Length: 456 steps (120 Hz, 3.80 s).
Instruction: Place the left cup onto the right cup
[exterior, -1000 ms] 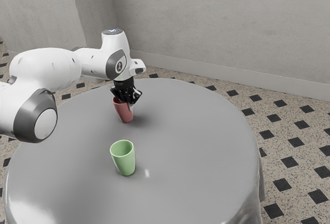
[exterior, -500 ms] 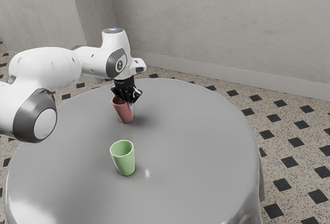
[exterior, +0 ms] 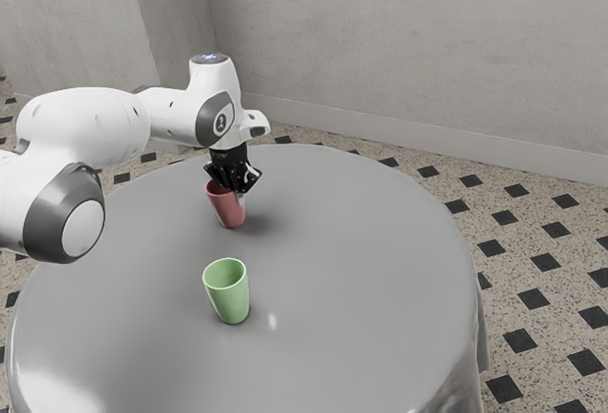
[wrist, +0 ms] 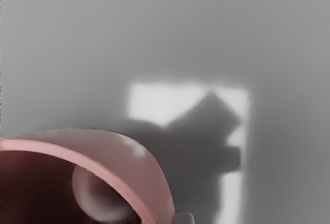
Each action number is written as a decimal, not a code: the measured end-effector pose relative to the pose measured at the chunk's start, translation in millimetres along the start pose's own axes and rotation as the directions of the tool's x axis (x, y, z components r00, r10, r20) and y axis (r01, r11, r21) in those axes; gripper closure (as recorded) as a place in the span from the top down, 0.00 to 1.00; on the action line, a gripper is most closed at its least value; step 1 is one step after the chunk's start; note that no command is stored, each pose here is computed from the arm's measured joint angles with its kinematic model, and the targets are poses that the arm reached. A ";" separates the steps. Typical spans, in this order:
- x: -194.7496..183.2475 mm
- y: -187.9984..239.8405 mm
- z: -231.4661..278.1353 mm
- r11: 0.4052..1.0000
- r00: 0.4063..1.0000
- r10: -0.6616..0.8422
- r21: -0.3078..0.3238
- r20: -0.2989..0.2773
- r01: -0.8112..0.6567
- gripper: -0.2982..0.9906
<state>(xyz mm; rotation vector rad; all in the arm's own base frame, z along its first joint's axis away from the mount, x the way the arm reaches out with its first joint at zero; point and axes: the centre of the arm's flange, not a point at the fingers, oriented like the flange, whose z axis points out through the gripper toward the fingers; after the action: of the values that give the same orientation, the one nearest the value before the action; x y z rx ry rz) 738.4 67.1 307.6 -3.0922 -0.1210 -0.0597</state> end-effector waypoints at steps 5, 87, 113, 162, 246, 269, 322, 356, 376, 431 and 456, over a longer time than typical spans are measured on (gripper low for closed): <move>0.1 0.4 -0.4 1.000 1.000 0.000 0.000 -0.001 0.000 0.16; -34.2 20.1 -85.8 0.999 1.000 0.013 -0.037 -0.019 -0.013 0.16; -67.5 51.7 -107.5 0.996 0.998 0.057 -0.064 0.004 -0.057 0.16; -133.6 97.2 -130.3 0.987 0.986 0.159 -0.015 0.046 -0.158 0.16; -210.3 128.7 -151.3 0.981 0.980 0.192 -0.017 0.054 -0.191 0.16; -219.8 130.0 -151.8 0.985 0.983 0.174 -0.023 0.053 -0.173 0.16; -225.1 125.2 -142.4 0.992 0.989 0.127 -0.024 0.070 -0.125 0.16; -224.7 126.1 -139.6 0.994 0.991 0.112 -0.023 0.074 -0.110 0.16; -223.3 130.1 -138.5 0.994 0.992 0.108 -0.024 0.062 -0.107 0.16; -225.5 144.8 -130.5 0.994 0.993 0.110 -0.027 0.049 -0.109 0.16; -224.8 139.4 -128.3 0.995 0.994 0.093 -0.027 0.048 -0.092 0.16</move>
<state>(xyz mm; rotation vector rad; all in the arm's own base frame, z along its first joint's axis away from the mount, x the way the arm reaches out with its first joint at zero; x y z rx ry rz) 520.7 -95.2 420.3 -3.1199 0.0221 0.0192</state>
